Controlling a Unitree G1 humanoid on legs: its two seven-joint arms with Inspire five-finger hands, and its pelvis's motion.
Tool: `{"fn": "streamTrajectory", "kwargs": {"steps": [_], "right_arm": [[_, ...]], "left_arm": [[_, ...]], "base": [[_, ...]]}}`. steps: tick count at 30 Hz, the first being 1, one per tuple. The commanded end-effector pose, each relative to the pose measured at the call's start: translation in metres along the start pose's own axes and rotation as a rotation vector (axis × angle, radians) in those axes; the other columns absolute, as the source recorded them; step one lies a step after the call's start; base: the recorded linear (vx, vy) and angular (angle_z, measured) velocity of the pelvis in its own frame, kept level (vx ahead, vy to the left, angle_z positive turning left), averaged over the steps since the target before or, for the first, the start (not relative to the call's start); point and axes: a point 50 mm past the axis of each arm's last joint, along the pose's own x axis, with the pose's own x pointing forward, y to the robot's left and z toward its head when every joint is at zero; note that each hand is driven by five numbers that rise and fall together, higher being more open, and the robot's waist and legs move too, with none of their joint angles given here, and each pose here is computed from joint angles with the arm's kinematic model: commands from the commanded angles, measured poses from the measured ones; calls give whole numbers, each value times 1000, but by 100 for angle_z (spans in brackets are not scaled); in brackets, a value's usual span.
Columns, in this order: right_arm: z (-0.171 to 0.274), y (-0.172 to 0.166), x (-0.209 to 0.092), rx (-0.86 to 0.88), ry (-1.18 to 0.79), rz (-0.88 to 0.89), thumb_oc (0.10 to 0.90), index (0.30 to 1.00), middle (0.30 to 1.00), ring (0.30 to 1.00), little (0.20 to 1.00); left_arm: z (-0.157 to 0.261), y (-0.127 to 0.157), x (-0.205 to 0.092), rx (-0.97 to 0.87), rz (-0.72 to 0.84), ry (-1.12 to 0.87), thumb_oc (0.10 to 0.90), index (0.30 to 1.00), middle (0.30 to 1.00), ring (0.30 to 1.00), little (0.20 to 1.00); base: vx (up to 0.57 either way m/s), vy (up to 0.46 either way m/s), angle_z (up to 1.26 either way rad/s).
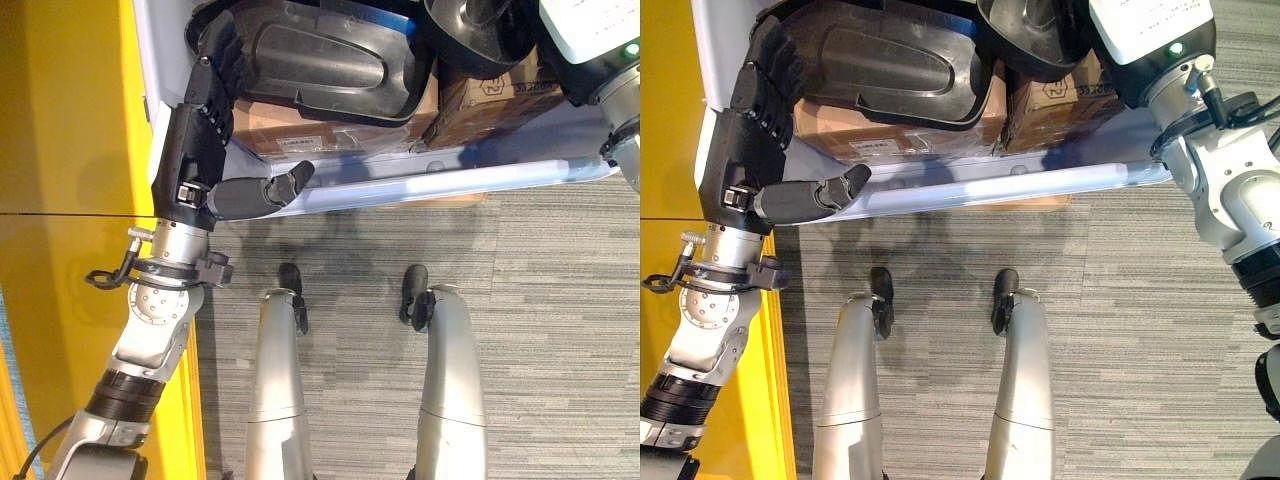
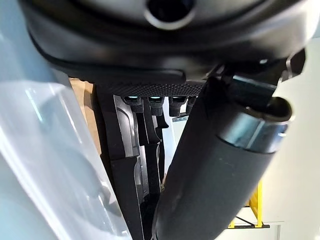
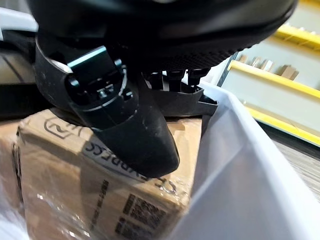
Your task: Move parts from the plastic box to the shelf.
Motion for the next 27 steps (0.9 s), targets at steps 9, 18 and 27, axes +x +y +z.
{"fn": "streamTrajectory", "kwargs": {"steps": [9, 18, 27], "right_arm": [[22, 42, 3, 83, -88, 317, 400, 300, 300, 300, 300], [27, 45, 4, 277, -50, 155, 400, 300, 300, 300, 300], [52, 24, -3, 390, -95, -107, 400, 300, 300, 300, 300]], "left_arm": [[-16, 18, -19, 27, 12, 130, 900, 1000, 1000, 1000, 1000], [-17, 11, -17, 17, -3, 100, 900, 1000, 1000, 1000, 1000], [-13, 5, -19, -17, 18, 67, 900, 1000, 1000, 1000, 1000]], "base": [[25, -43, 5], [-5, -17, 4], [-56, 19, 3]]}}
